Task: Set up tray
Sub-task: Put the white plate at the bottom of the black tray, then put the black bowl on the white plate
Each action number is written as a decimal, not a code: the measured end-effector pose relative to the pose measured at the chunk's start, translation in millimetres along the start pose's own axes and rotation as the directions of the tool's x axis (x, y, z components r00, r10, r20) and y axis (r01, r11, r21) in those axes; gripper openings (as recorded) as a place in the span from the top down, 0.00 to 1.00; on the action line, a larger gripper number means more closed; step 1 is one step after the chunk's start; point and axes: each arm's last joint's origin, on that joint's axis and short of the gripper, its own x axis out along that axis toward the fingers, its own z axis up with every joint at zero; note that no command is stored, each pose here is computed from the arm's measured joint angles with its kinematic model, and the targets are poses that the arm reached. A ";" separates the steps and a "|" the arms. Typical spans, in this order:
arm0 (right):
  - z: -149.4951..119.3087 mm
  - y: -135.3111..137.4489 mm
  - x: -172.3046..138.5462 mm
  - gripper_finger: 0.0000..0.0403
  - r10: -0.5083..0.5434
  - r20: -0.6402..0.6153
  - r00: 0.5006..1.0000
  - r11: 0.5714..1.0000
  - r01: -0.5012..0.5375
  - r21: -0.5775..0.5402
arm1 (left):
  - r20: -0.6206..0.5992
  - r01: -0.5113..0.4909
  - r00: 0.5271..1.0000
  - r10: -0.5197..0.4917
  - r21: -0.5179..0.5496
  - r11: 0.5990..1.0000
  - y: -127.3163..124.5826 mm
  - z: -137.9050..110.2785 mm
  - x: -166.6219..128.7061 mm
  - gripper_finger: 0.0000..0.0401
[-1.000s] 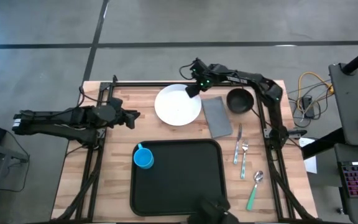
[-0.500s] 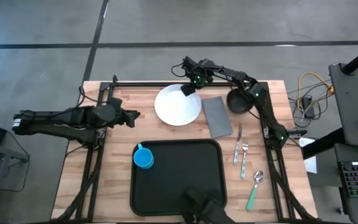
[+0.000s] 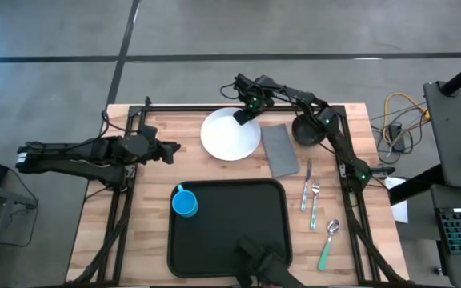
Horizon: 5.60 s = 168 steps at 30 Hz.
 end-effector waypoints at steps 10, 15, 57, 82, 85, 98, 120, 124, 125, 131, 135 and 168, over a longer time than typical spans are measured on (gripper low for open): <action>-0.2 2.8 -8.7 0.97 0.041 -0.006 0.999 0.998 -0.041 -0.053 | 0.000 0.000 1.000 0.000 0.003 1.000 0.0 -0.1 0.0 0.70; 0.6 4.0 -16.6 0.98 0.058 -0.017 0.998 0.997 -0.059 -0.056 | 0.000 0.000 1.000 0.000 0.003 1.000 0.0 0.0 0.0 0.70; -172.1 174.9 -70.9 0.98 0.236 -0.406 0.883 0.769 -0.425 -0.478 | -0.111 0.045 0.993 -0.030 0.136 0.990 5.9 -3.5 -7.1 0.70; -237.2 230.7 -26.5 0.98 0.339 -0.368 0.866 0.815 -0.466 -0.346 | -0.185 0.073 0.982 -0.031 0.226 0.971 9.5 -6.9 -9.2 0.70; -243.1 229.6 -22.1 0.98 0.320 -0.383 0.866 0.840 -0.446 -0.308 | -0.185 0.073 0.982 -0.031 0.226 0.971 9.5 -6.9 -9.2 0.70; -256.4 238.7 -25.0 0.75 0.215 -0.239 0.947 0.892 -0.290 -0.347 | -0.200 0.082 0.979 -0.036 0.225 0.971 9.8 -8.0 -8.8 0.70; -208.5 115.6 -138.3 0.62 -0.338 -0.005 0.941 0.938 0.337 0.074 | -0.209 0.094 0.977 -0.039 0.259 0.961 10.0 -8.7 -8.4 0.70; -186.4 82.7 -141.9 0.61 -0.365 -0.050 0.930 0.926 0.368 0.086 | -0.209 0.094 0.977 -0.039 0.260 0.961 10.0 -8.7 -8.4 0.70; -180.7 75.1 -141.5 0.61 -0.367 -0.058 0.928 0.925 0.371 0.083 | -0.209 0.094 0.977 -0.039 0.260 0.961 10.0 -8.7 -8.4 0.70; -154.3 38.4 -128.4 0.61 -0.384 -0.134 0.913 0.912 0.398 0.099 | -0.209 0.094 0.977 -0.039 0.260 0.961 10.0 -8.7 -8.4 0.70; -148.7 24.7 -115.3 0.61 -0.389 -0.196 0.900 0.905 0.413 0.101 | -0.210 0.093 0.977 -0.037 0.261 0.961 10.4 -9.1 -8.1 0.70; -164.7 -2.4 -43.3 0.89 -0.426 -0.234 0.874 0.892 0.449 0.052 | -0.222 0.068 0.975 -0.008 0.264 0.962 16.4 -15.9 -3.0 0.70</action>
